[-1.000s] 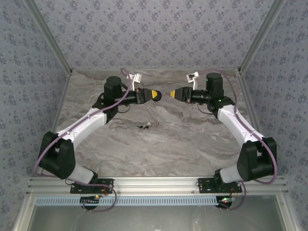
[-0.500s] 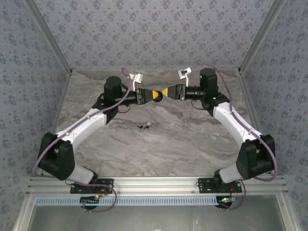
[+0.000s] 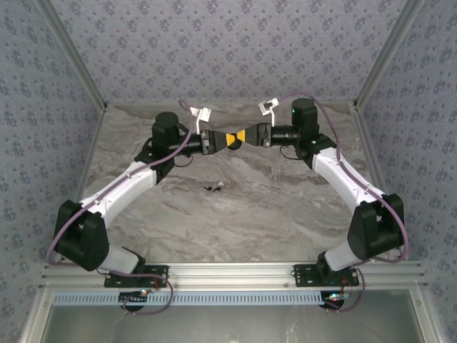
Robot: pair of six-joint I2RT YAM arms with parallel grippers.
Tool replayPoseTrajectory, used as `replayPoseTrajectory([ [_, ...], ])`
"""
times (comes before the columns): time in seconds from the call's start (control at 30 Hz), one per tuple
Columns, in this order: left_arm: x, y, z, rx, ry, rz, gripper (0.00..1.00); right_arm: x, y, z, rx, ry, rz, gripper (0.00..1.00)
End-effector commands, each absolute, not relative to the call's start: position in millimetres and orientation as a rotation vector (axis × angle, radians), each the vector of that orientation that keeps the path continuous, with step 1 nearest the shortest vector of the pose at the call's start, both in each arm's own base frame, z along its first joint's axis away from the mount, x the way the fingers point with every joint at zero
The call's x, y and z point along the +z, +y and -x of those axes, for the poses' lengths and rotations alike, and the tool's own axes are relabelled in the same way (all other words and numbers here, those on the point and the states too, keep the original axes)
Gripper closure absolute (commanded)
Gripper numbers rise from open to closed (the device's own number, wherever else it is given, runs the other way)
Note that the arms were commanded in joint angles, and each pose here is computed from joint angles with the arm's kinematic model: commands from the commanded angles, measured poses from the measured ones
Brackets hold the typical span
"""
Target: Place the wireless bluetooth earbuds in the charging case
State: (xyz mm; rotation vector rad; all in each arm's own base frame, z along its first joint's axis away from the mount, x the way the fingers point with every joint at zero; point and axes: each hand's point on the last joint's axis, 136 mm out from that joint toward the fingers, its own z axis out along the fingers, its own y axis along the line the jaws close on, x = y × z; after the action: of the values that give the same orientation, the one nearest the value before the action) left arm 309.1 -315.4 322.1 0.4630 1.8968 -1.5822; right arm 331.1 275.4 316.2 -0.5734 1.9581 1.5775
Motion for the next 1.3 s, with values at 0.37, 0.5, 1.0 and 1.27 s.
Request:
replayPoseTrajectory([
  [0.37,360,-314,-301,-1.557,1.78,-0.534,0.76,323,285,-320,1.608,1.947,0.633,0.76],
  [0.5,356,-313,-302,-1.542,1.801,-0.526,0.72,326,281,-322,1.587,1.945,0.613,0.81],
  [1.0,339,-308,-294,-1.518,1.858,-0.529,0.48,346,269,-326,1.552,1.907,0.579,0.81],
  [1.27,334,-315,-294,-1.528,1.875,-0.538,0.44,349,274,-323,1.555,1.894,0.596,0.81],
])
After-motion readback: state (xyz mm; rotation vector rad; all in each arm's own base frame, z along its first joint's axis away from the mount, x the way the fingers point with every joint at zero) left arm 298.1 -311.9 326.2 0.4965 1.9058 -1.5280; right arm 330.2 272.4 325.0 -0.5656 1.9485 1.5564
